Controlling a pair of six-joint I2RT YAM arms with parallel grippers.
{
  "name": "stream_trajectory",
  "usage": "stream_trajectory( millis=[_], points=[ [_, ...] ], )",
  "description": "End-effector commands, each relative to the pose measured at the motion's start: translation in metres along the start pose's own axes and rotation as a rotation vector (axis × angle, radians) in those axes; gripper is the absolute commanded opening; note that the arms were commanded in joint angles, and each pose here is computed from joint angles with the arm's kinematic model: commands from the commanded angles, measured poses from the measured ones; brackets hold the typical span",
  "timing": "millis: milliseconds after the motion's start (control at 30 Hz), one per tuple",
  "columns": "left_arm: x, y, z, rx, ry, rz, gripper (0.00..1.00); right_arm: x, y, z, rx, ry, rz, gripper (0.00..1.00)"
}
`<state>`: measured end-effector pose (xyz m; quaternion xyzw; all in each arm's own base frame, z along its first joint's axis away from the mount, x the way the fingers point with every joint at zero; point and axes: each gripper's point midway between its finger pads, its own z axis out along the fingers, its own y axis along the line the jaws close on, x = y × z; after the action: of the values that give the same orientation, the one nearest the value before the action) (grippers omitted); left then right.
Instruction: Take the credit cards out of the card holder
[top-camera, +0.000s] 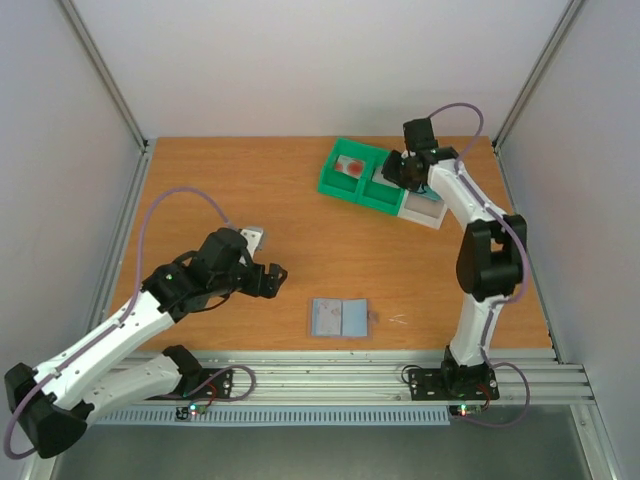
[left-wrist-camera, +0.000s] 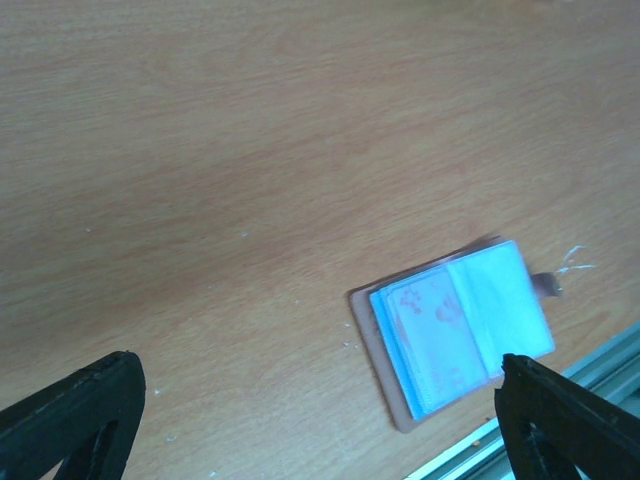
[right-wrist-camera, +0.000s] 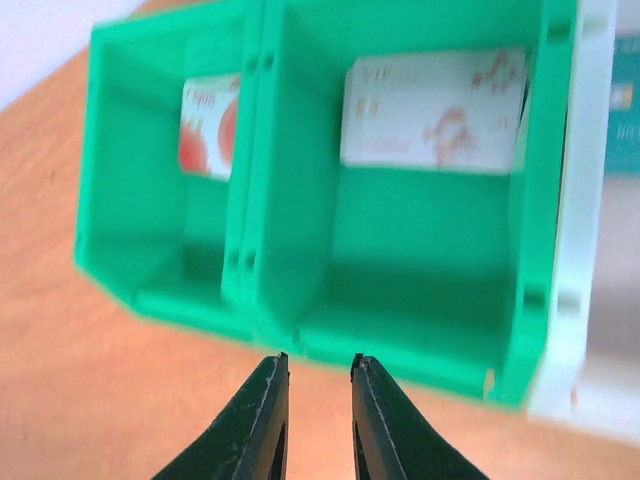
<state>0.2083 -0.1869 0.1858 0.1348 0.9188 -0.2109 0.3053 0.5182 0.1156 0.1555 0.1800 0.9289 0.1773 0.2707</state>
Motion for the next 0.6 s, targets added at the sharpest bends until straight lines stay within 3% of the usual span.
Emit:
stream_trajectory(
  millis=[0,267,567],
  points=[
    [-0.029,-0.019,-0.028,0.094,-0.132,-0.035,0.96,0.032,0.027,-0.044,-0.135,-0.005,-0.057,0.22],
    [-0.040,-0.004,-0.050,0.031,-0.243,-0.050,0.97,0.125,0.039,-0.113,-0.260,0.060,-0.105,0.32],
    [-0.027,-0.009,-0.033,0.066,-0.170,-0.074,0.91,0.209,0.038,-0.142,-0.339,0.178,-0.139,0.32]
  ],
)
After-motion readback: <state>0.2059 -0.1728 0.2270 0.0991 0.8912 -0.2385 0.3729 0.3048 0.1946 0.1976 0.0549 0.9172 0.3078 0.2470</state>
